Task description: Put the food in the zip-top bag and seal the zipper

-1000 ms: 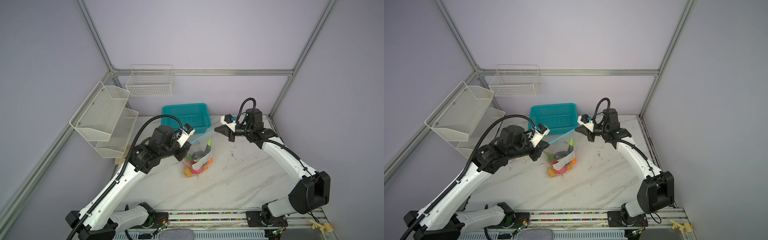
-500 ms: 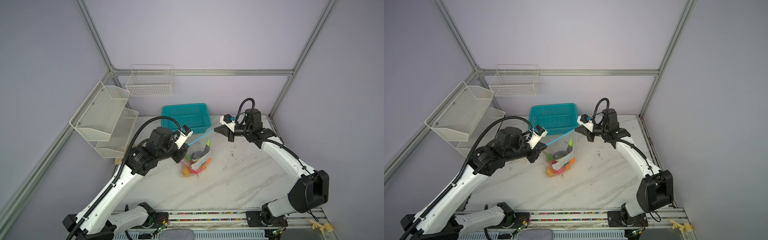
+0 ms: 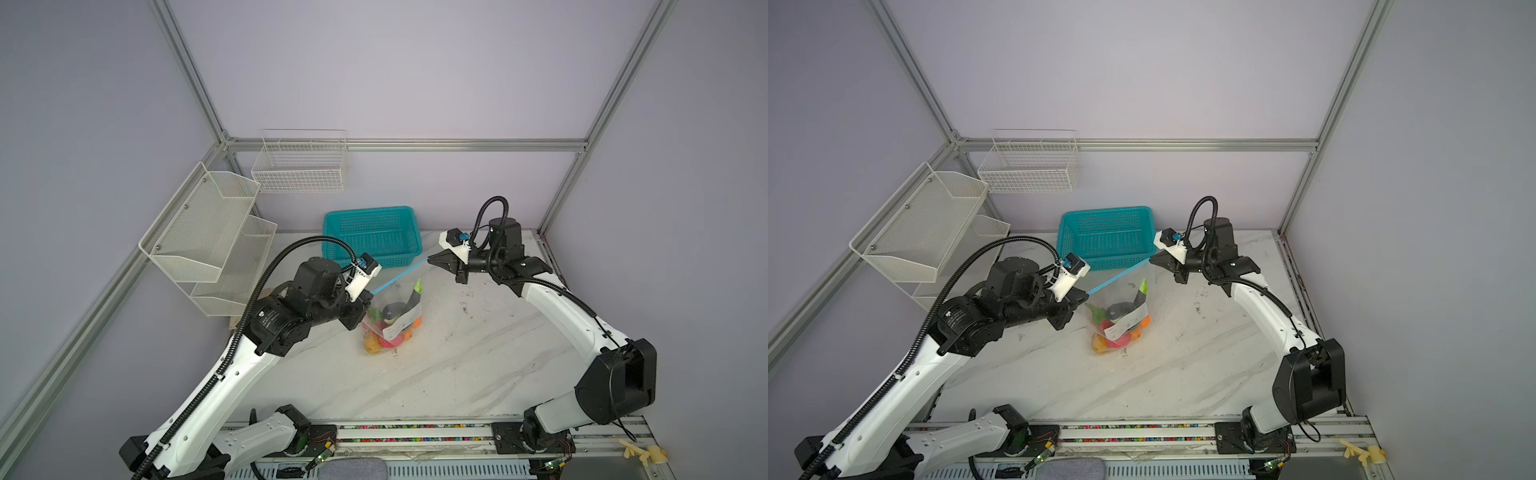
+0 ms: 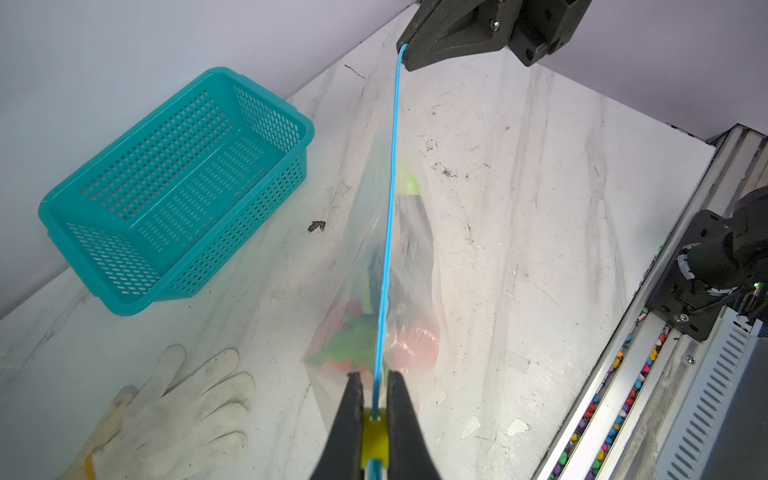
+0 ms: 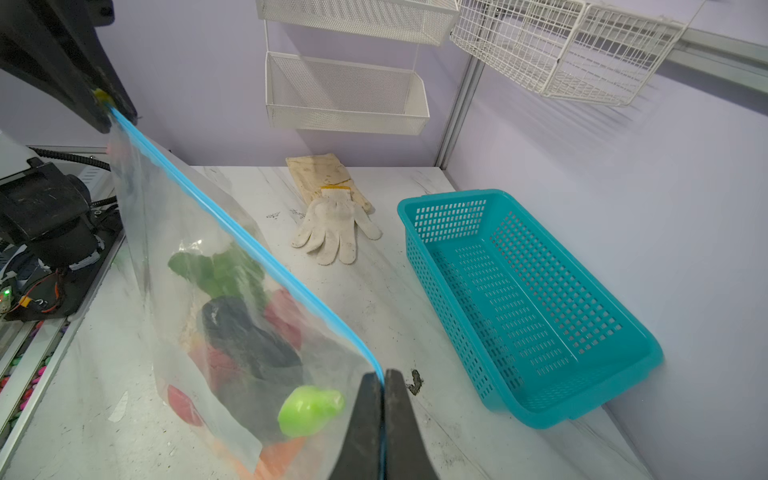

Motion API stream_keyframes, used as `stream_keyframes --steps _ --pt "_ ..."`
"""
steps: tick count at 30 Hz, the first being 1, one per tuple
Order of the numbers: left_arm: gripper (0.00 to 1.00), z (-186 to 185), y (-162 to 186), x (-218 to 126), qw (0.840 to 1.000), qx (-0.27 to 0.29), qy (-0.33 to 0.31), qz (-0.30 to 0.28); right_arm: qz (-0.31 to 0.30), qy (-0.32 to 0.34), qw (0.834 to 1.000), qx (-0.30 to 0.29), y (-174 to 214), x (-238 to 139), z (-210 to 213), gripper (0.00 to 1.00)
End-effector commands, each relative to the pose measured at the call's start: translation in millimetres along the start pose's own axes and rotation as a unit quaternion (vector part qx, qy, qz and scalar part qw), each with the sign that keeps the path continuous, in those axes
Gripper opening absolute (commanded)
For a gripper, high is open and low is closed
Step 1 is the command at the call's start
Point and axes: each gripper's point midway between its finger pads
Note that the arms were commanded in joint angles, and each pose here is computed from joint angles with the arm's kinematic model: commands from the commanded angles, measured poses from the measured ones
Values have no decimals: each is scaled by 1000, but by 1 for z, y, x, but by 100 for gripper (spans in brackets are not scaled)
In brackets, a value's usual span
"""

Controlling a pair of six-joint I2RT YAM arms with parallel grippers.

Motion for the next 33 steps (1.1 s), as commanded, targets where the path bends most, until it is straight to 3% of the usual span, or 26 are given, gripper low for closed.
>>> stream_keyframes --steps 1,33 --pt "8 4 14 -13 1000 -13 -15 12 12 40 999 -10 1 -4 -22 0" --pt "9 6 20 -21 999 -21 -23 14 8 40 999 -7 1 -3 -23 0"
Point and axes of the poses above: each gripper's point midway between its finger pads, its own x axis out along the fingers, its own z axis along the line the jaws close on, y = z × x, and after that the axes turned 4 degrees about -x, right-handed
